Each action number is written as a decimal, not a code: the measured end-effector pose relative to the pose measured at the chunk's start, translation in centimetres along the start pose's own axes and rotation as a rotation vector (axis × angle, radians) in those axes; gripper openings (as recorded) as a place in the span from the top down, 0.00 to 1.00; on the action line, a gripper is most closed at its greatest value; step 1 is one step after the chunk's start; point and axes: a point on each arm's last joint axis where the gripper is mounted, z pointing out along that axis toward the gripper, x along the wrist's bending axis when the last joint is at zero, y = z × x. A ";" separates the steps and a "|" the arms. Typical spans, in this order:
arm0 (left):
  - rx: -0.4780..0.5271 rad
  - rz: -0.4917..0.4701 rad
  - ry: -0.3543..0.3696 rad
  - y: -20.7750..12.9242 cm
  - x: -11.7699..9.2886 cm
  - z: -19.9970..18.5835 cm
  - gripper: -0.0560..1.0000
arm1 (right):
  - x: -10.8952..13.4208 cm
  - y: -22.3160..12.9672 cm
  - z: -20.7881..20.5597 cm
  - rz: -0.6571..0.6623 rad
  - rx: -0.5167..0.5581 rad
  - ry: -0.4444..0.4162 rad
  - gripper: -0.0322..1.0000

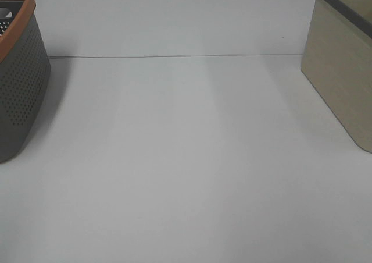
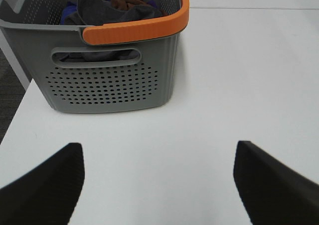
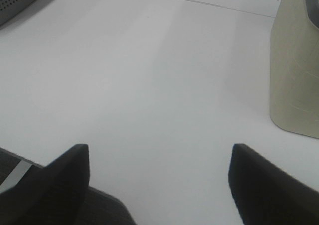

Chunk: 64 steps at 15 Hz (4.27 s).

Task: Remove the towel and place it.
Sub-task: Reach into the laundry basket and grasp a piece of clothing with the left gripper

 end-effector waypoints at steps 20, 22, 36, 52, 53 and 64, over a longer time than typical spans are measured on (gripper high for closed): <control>0.000 -0.001 -0.003 0.0 0.0 0.0 0.22 | 0.0 0.0 0.0 0.000 0.000 0.000 0.24; 0.019 -0.001 -0.002 0.1 0.0 0.3 0.22 | 0.0 0.0 0.0 0.000 0.000 0.000 0.24; 0.134 0.024 0.036 9.3 0.0 1.9 0.23 | 0.0 0.0 0.0 0.000 0.000 0.000 0.24; 0.487 0.167 0.033 22.6 -0.5 19.5 0.24 | 0.0 0.0 0.0 0.000 -0.001 0.000 0.24; 0.493 0.180 0.030 23.3 -0.5 20.5 0.24 | 0.0 0.0 0.0 0.000 -0.001 0.000 0.24; 0.604 0.269 0.004 25.0 0.0 32.7 0.24 | 0.0 0.0 0.0 0.003 -0.001 -0.002 0.24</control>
